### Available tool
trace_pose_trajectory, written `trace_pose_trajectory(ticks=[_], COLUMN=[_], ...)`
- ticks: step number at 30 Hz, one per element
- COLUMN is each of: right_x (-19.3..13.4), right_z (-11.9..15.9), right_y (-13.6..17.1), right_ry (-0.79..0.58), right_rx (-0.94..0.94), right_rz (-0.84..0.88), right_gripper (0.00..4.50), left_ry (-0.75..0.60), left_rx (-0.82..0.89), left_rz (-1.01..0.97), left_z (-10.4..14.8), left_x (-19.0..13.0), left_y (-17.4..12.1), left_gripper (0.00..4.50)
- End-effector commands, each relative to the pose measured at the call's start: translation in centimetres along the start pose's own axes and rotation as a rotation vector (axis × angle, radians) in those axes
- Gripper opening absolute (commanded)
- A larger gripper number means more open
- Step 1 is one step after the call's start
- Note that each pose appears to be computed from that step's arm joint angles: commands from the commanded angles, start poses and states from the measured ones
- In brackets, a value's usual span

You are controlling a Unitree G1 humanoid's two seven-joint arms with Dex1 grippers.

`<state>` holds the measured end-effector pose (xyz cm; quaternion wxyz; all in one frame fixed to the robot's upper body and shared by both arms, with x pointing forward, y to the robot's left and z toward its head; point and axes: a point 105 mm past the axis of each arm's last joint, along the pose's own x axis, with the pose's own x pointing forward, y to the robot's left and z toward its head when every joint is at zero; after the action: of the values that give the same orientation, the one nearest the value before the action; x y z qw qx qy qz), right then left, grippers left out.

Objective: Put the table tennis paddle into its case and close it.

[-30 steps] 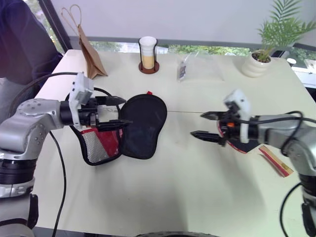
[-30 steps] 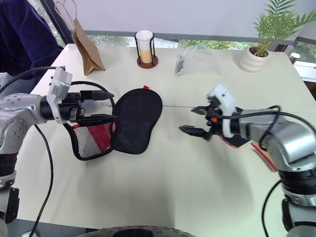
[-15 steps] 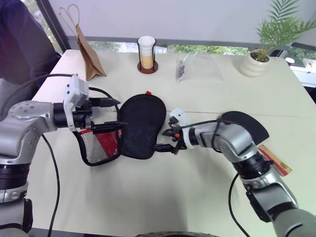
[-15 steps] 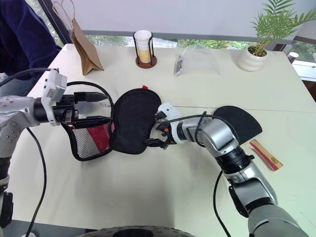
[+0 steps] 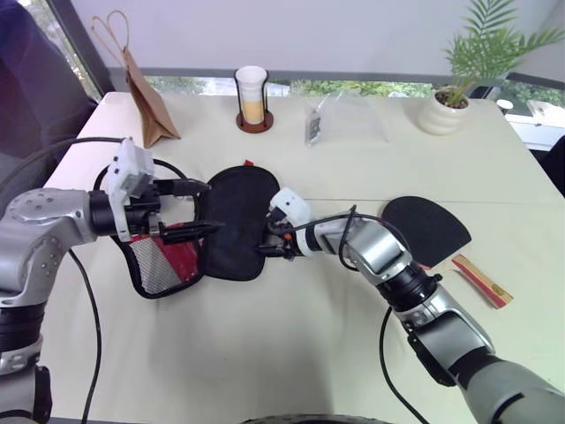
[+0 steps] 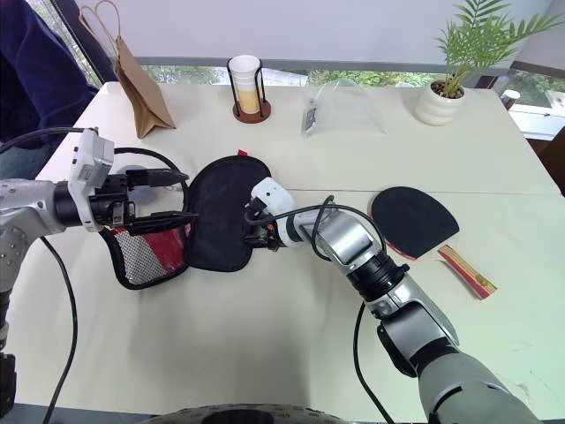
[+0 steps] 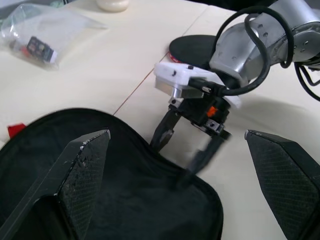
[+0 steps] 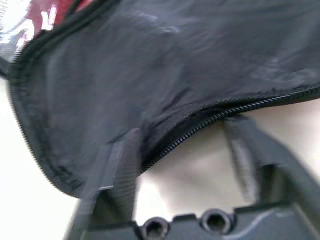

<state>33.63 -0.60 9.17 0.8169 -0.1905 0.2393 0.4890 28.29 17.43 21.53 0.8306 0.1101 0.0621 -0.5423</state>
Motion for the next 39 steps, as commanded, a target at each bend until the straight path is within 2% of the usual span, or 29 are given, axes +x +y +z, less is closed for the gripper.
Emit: trace_pose_trajectory(ticks=[1,2,3,9,15,21,26,34,37,39], right_x=[0.2,-0.1,-0.5,-5.3,-11.8,-15.8,-17.3,-18.3,-18.6,-19.0], right_z=[-1.9,-1.9,-1.9,-2.4,-6.0,-8.8,-9.7,-10.6,-10.3,-9.8], right_y=[0.6,0.4,0.3,0.6,-0.8,-3.3,-5.1,-6.2,-6.8,-7.0], right_ry=[0.059,0.055,0.052,0.032,0.142,0.227,0.253,0.281,0.265,0.243], right_rx=[0.021,0.023,0.025,0.002,-0.082,-0.11,-0.098,-0.094,-0.093,-0.085], right_rz=[0.019,0.014,0.012,0.084,0.095,0.058,0.008,-0.018,-0.059,-0.086], right_gripper=[0.68,0.11,0.05,0.05,0.05,0.05,0.05,0.05,0.91,1.88], left_ry=[-0.019,-0.02,-0.021,-0.026,-0.032,-0.046,-0.048,-0.053,-0.055,-0.056], left_rx=[0.056,0.058,0.059,0.066,0.071,0.073,0.076,0.078,0.077,0.077], left_rz=[0.015,0.014,0.013,0.003,-0.018,-0.043,-0.056,-0.066,-0.075,-0.082], left_z=[1.2,1.2,1.2,1.3,1.2,1.2,1.1,1.1,1.1,1.0], left_x=[-0.5,-0.4,-0.3,0.0,0.6,1.4,1.8,2.1,2.4,2.5], left_y=[0.0,0.0,0.0,0.2,0.4,0.2,0.1,0.0,-0.1,-0.2], left_gripper=[4.5,4.5,4.5,4.5,4.5,4.5,4.5,4.5,4.5,4.5])
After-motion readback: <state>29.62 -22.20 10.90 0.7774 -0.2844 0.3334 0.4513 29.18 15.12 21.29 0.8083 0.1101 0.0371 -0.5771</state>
